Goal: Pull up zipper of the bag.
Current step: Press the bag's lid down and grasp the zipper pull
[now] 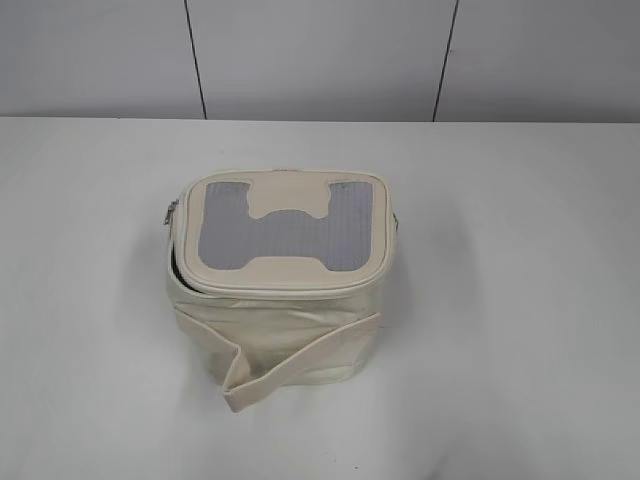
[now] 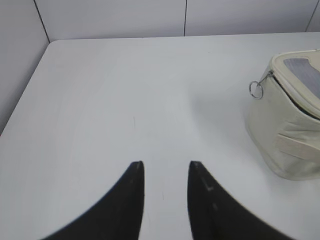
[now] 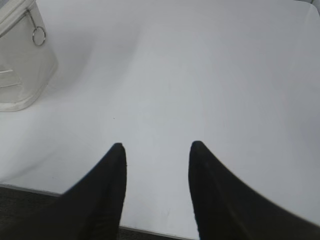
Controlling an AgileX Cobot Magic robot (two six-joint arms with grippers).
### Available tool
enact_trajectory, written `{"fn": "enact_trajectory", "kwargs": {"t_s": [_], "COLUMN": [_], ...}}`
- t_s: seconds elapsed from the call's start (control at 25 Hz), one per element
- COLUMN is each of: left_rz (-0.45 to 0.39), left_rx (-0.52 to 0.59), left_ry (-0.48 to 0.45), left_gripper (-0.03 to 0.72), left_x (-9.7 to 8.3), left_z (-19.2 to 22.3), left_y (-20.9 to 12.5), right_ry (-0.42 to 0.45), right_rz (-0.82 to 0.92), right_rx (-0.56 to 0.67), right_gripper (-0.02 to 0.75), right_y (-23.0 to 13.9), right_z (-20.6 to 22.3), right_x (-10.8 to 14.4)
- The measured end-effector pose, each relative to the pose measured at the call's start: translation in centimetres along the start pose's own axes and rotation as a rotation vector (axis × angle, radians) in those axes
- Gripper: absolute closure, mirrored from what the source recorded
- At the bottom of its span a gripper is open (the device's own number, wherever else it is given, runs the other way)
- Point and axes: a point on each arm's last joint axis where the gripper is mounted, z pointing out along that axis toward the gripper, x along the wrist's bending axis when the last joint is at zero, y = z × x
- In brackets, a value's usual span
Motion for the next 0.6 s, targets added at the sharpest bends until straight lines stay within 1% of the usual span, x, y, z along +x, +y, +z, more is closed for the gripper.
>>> {"fn": "enact_trajectory", "kwargs": {"t_s": [0.6], "left_rz": [0.0], "left_rx": [0.0], "left_ry": [0.0], "left_gripper": [0.46], "left_x": [0.0], "left_z": [0.0], "left_y": [0.0], "right_ry": [0.0], "right_rz": [0.0], "right_rx": [0.0], "right_gripper": [0.399], "right_y": [0.0], "right_z": [0.0], "right_x": [0.0]}}
